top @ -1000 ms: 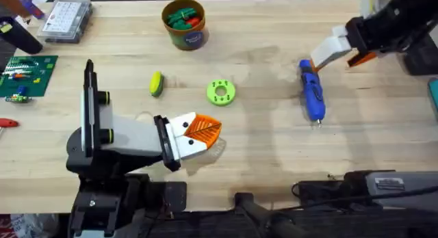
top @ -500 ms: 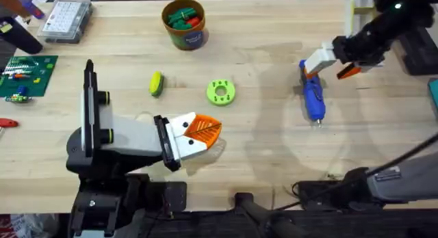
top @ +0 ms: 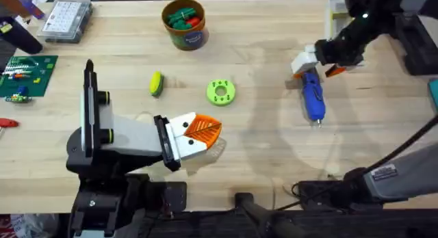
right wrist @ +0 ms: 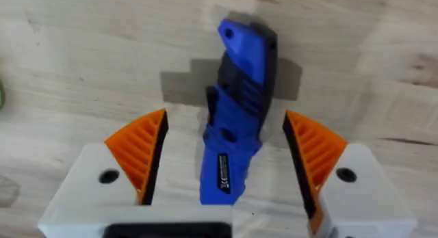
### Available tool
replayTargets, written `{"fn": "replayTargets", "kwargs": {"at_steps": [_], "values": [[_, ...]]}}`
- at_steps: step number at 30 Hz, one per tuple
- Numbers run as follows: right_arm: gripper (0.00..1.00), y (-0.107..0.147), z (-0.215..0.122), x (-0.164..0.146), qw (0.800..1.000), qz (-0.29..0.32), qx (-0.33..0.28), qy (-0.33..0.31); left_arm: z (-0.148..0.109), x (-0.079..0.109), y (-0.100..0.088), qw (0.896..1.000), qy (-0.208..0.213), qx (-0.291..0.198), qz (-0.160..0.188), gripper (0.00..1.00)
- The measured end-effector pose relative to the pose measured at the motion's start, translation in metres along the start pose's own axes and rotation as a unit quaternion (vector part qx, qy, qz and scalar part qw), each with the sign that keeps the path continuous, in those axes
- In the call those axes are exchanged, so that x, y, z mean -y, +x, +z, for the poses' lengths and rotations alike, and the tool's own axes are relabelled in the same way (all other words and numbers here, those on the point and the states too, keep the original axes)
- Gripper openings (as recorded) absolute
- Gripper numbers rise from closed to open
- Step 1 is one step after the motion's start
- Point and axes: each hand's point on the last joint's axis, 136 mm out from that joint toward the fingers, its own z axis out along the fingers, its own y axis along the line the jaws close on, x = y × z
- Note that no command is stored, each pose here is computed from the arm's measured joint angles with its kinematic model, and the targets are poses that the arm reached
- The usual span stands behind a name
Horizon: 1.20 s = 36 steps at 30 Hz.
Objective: Pick up the gripper from the table and insert it into the empty holder that is missing its gripper. Then pick up a screw, insert it into the mounting hole, and use the screwdriver to tighten it. Finally, clean up the table by picking up the vegetable and placing it into the bucket.
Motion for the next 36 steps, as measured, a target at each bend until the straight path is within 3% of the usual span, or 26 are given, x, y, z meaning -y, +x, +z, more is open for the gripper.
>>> {"fn": "replayTargets", "kwargs": {"at_steps": [18, 33, 34, 36], "values": [[0.997, 0.009, 0.039, 0.007, 0.999, 0.013, -0.032, 0.014, 0.0, 0.0, 0.0, 1.0, 0.0, 0.0, 0.0, 0.005], [0.998, 0.011, 0.044, 0.01, 0.999, 0.015, -0.038, 0.022, 0.0, 0.0, 0.0, 1.0, 0.0, 0.0, 0.0, 0.005], [0.99, 0.011, 0.044, 0.01, 0.999, 0.015, -0.038, 0.023, 0.0, 0.0, 0.0, 1.0, 0.0, 0.0, 0.0, 0.005], [0.869, 0.011, 0.044, 0.013, 0.999, 0.013, -0.038, 0.029, 0.0, 0.0, 0.0, 1.0, 0.0, 0.0, 0.0, 0.005]]}}
